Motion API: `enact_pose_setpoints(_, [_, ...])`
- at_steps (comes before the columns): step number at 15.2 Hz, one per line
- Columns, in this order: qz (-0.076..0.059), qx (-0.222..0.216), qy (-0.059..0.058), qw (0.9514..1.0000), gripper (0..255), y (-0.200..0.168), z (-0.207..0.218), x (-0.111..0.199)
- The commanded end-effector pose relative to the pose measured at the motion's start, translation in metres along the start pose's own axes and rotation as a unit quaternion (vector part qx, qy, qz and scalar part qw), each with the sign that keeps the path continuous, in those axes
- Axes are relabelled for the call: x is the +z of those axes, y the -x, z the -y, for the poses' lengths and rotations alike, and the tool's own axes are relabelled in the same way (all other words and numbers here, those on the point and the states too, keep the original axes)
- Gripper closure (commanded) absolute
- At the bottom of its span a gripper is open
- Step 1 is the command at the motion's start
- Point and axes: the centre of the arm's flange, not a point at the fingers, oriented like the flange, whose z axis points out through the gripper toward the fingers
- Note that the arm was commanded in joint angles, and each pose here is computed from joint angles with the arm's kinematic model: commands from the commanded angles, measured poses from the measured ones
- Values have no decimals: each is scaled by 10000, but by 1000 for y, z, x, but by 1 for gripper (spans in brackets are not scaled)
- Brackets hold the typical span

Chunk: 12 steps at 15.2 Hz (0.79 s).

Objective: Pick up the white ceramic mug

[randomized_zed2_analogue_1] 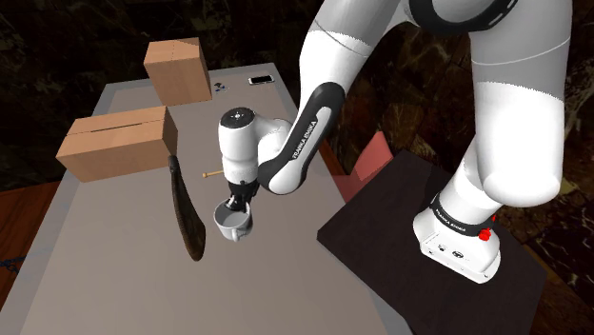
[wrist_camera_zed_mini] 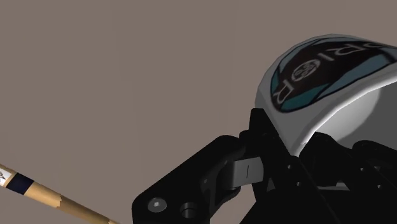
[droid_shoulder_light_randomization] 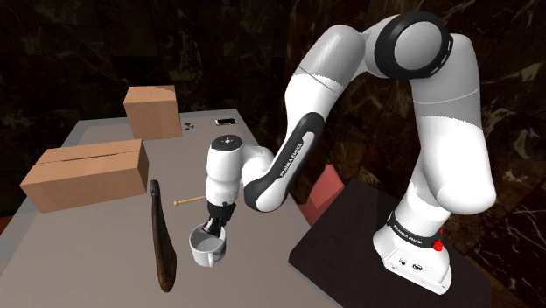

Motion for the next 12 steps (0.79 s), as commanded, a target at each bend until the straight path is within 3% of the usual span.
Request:
enact_pose_setpoints(1, [0,-1,1,10000,255,-1,0,-10])
enact_pose_setpoints(12, [1,-1,1,10000,255,-6,3,-58])
